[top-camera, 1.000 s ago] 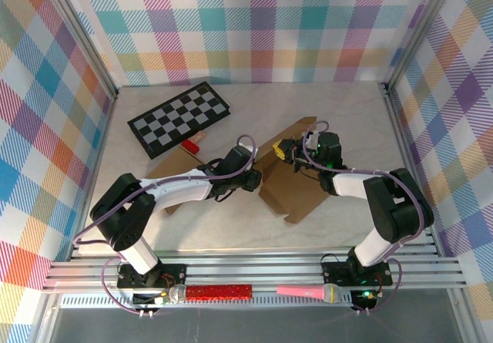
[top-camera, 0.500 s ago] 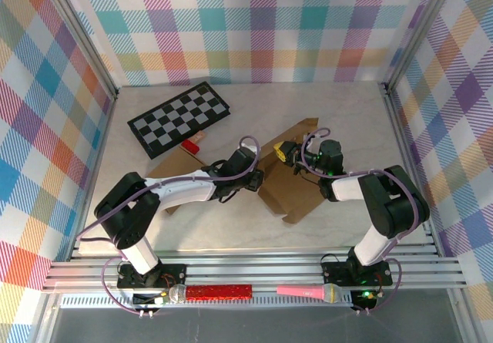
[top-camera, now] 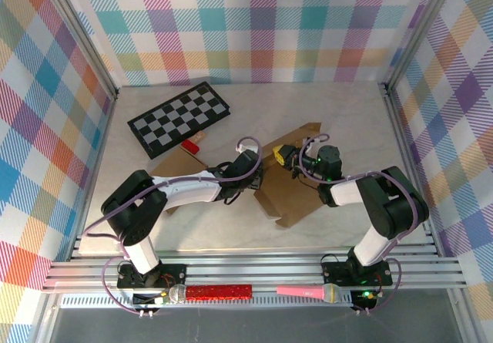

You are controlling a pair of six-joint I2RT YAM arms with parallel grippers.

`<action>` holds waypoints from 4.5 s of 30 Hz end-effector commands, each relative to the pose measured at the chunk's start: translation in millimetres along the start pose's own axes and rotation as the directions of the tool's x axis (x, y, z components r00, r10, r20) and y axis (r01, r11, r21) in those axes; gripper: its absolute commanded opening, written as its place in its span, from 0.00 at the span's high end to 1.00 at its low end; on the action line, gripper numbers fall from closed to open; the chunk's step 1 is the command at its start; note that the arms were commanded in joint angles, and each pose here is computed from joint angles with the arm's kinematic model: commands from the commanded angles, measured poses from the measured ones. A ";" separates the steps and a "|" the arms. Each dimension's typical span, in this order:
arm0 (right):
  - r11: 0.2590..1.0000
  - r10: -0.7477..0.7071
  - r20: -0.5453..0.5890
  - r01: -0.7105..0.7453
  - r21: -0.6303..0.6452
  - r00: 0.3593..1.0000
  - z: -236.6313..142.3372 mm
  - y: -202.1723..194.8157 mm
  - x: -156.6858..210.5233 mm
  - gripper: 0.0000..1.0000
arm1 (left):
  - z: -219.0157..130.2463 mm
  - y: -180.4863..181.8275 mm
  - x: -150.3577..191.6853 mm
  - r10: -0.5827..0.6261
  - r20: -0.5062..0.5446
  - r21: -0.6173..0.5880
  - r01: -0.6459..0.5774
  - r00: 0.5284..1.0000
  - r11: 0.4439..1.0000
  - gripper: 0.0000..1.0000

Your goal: Fold the paper box

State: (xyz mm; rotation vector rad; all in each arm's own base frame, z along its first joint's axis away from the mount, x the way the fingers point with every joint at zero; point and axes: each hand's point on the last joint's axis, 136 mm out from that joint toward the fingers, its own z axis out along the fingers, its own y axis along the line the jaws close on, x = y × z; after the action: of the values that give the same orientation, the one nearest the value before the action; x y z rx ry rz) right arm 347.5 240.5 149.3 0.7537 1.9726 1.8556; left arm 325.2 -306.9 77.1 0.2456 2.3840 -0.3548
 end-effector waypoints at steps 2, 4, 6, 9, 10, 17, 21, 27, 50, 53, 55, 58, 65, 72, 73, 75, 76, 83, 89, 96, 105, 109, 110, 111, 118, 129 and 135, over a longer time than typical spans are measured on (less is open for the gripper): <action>0.994 0.083 -0.025 -0.081 0.075 0.996 -4.3 -31.5 11.9 1.00 | 1.7 -6.5 -17.7 -0.048 0.068 -0.014 0.049 0.997 0.999 0.62; 0.994 0.085 -0.026 -0.083 0.068 0.996 -2.8 -27.6 12.4 1.00 | 3.3 -7.9 -16.3 -0.044 0.066 -0.022 0.045 0.997 0.999 0.62; 0.995 0.086 -0.021 -0.085 0.061 0.996 -1.7 -23.4 12.2 1.00 | 5.3 -10.0 -16.7 -0.040 0.067 -0.030 0.042 0.997 0.999 0.62; 0.995 0.091 -0.014 -0.091 0.050 0.996 -0.1 -16.6 11.4 1.00 | 7.8 -12.4 -16.7 -0.032 0.070 -0.058 0.036 0.997 0.998 0.63; 0.995 0.093 -0.014 -0.092 0.049 0.996 0.5 -14.6 11.5 1.00 | 8.2 -13.3 -16.6 -0.035 0.073 -0.065 0.040 0.997 0.997 0.65; 0.994 0.098 -0.015 -0.098 0.043 0.995 3.5 -6.2 14.0 1.00 | 11.6 -8.1 -17.3 -0.072 0.101 -0.118 0.084 0.992 0.990 0.72; 0.993 0.108 -0.018 -0.107 0.046 0.994 6.0 -6.7 18.3 1.00 | 13.2 -8.4 -20.2 -0.107 0.120 -0.124 0.122 0.987 0.985 0.75; 0.991 0.124 0.000 -0.124 0.045 0.992 6.8 -5.5 17.4 1.00 | 14.9 -6.3 -27.0 -0.159 0.151 -0.147 0.181 0.976 0.972 0.78; 0.987 0.146 0.007 -0.146 0.067 0.989 7.7 -9.4 16.5 1.00 | 34.8 -6.2 -18.7 -0.162 0.135 -0.178 0.184 0.978 0.967 0.74; 0.985 0.151 0.011 -0.152 0.078 0.988 6.8 -12.3 16.9 1.00 | 34.3 -5.5 -21.5 -0.163 0.145 -0.186 0.189 0.976 0.964 0.79; 0.984 0.154 0.013 -0.154 0.086 0.988 6.4 -13.9 16.8 1.00 | 32.8 -3.9 -23.8 -0.167 0.156 -0.195 0.196 0.974 0.961 0.87; 0.984 0.151 0.022 -0.152 0.096 0.988 5.3 -11.4 16.0 0.99 | 27.9 -1.3 -29.6 -0.171 0.178 -0.207 0.207 0.969 0.956 1.00; 0.978 0.007 0.048 -0.017 0.208 0.999 -12.8 35.1 11.7 0.46 | 8.7 11.0 -50.0 -0.132 0.190 -0.255 0.179 0.973 0.950 1.00; 0.956 -0.165 0.141 0.124 0.267 0.976 -61.2 114.0 -2.8 0.23 | -18.2 34.6 -77.0 -0.173 0.127 -0.184 0.195 0.977 0.963 1.00; 0.949 -0.191 0.146 0.144 0.281 0.971 -67.7 124.1 -3.8 0.22 | -21.5 37.4 -81.9 -0.192 0.109 -0.150 0.207 0.975 0.967 1.00; 0.934 -0.231 0.148 0.177 0.310 0.961 -77.2 139.2 -6.3 0.22 | -29.3 46.4 -88.5 -0.214 0.075 -0.127 0.222 0.974 0.967 1.00; 0.924 -0.250 0.147 0.190 0.332 0.957 -81.8 144.6 -8.4 0.23 | -33.1 49.2 -93.7 -0.223 0.060 -0.102 0.228 0.973 0.968 1.00; 0.860 -0.394 0.134 0.313 0.403 0.909 -92.1 187.3 -21.7 0.28 | -50.4 68.8 -132.1 -0.343 -0.014 0.069 0.344 0.939 0.937 1.00; 0.845 -0.406 0.130 0.318 0.429 0.905 -85.8 195.3 -36.0 0.38 | -61.6 71.2 -150.0 -0.384 -0.046 0.149 0.387 0.922 0.910 1.00; 0.830 -0.366 0.111 0.270 0.488 0.924 -73.7 171.9 -55.9 0.42 | -67.0 66.8 -149.6 -0.414 -0.070 0.187 0.420 0.908 0.888 1.00; 0.772 -0.404 0.079 0.293 0.564 0.911 -64.7 149.7 -75.2 0.47 | -73.4 66.4 -147.7 -0.400 -0.073 0.188 0.407 0.914 0.894 1.00; 0.763 -0.421 0.061 0.316 0.564 0.905 -57.2 145.3 -81.0 0.53 | -74.3 67.2 -146.1 -0.399 -0.073 0.185 0.406 0.914 0.895 1.00; 0.762 -0.425 0.059 0.322 0.562 0.903 -55.2 145.9 -82.4 0.55 | -74.4 66.9 -146.0 -0.399 -0.074 0.186 0.406 0.914 0.895 1.00; 0.763 -0.428 0.057 0.327 0.558 0.902 -53.7 147.0 -83.4 0.58 | -74.6 66.6 -146.1 -0.398 -0.075 0.188 0.405 0.914 0.895 1.00; 0.784 -0.430 0.025 0.360 0.506 0.902 -39.1 155.6 -83.4 0.66 | -74.4 65.0 -145.1 -0.394 -0.080 0.191 0.402 0.915 0.895 1.00; 0.814 -0.397 -0.054 0.379 0.441 0.916 -25.5 158.0 -71.7 0.70 | -71.9 60.3 -146.3 -0.386 -0.083 0.194 0.394 0.919 0.898 1.00; 0.815 -0.371 -0.092 0.372 0.443 0.924 -17.1 147.9 -65.3 0.69 | -73.7 56.9 -150.6 -0.383 -0.076 0.202 0.390 0.921 0.898 1.00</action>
State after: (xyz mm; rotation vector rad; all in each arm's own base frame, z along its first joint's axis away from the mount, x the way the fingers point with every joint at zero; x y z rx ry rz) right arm 413.5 180.5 281.8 0.4926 2.3841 1.1420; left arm 405.6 -234.6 197.0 -0.1743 2.4644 -0.7616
